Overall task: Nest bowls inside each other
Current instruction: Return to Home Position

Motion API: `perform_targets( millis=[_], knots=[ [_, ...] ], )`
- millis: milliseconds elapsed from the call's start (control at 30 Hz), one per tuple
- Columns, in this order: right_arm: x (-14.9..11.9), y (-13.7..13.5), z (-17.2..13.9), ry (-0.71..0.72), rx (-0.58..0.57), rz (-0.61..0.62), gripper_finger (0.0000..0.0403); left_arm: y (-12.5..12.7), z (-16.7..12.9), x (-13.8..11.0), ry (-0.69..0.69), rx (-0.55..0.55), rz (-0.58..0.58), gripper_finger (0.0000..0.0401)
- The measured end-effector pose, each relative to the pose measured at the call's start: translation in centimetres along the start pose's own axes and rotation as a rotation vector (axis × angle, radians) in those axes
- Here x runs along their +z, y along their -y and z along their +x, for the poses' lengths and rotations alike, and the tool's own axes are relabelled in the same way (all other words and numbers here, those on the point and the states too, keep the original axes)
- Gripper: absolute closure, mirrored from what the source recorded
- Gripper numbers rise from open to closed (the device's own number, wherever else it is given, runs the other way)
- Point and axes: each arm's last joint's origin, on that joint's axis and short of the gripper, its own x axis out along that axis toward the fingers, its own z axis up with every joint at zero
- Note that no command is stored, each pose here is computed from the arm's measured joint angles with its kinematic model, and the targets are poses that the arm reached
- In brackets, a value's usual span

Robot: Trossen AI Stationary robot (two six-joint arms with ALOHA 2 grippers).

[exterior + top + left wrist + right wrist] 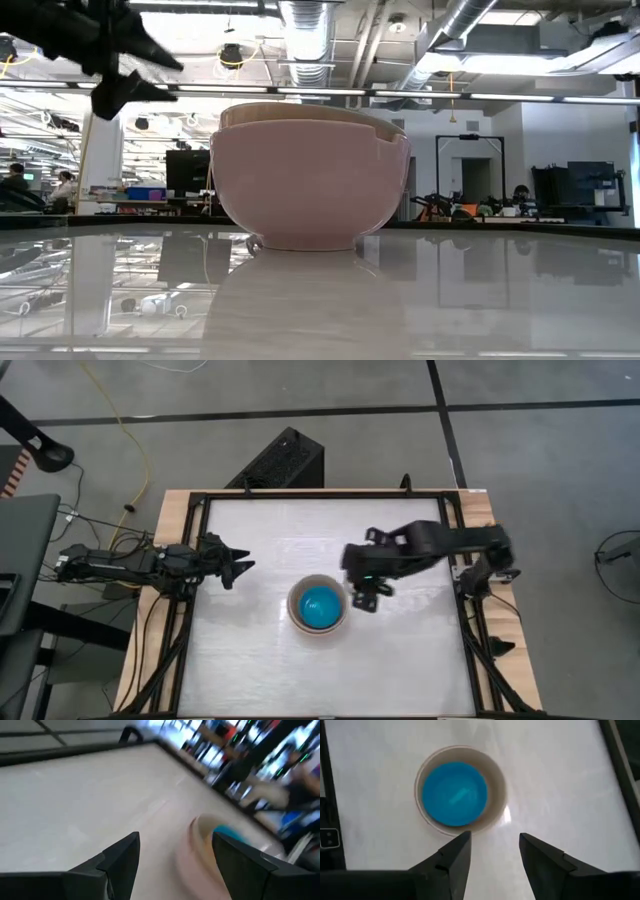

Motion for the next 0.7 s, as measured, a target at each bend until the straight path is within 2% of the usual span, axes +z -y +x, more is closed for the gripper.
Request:
perform_targets(
  millis=[67,167,267,500,700],
  knots=[
    [-1.4,0.4,-1.2,0.058,-0.002,-0.004,0.0203,0.4,0.0,0.6,0.063,-0.033,-0.034,0.0163],
    [-3.7,1.3,-2.2,0.177,0.028,0.023,0.0211,1.1,-0.2,1.6,0.164,-0.102,0.009,0.0163],
    [-6.0,2.6,-2.0,0.323,0.093,0.077,0.0221,1.5,-0.4,2.3,0.215,-0.126,0.028,0.0163],
    [-11.3,5.0,1.3,0.626,0.242,0.169,0.0257,1.9,-1.2,3.4,0.259,-0.147,0.189,0.0163],
    [-15.0,6.6,4.9,0.800,0.328,0.198,0.0298,1.4,-3.1,4.0,0.350,-0.173,0.300,0.0163]
  ],
)
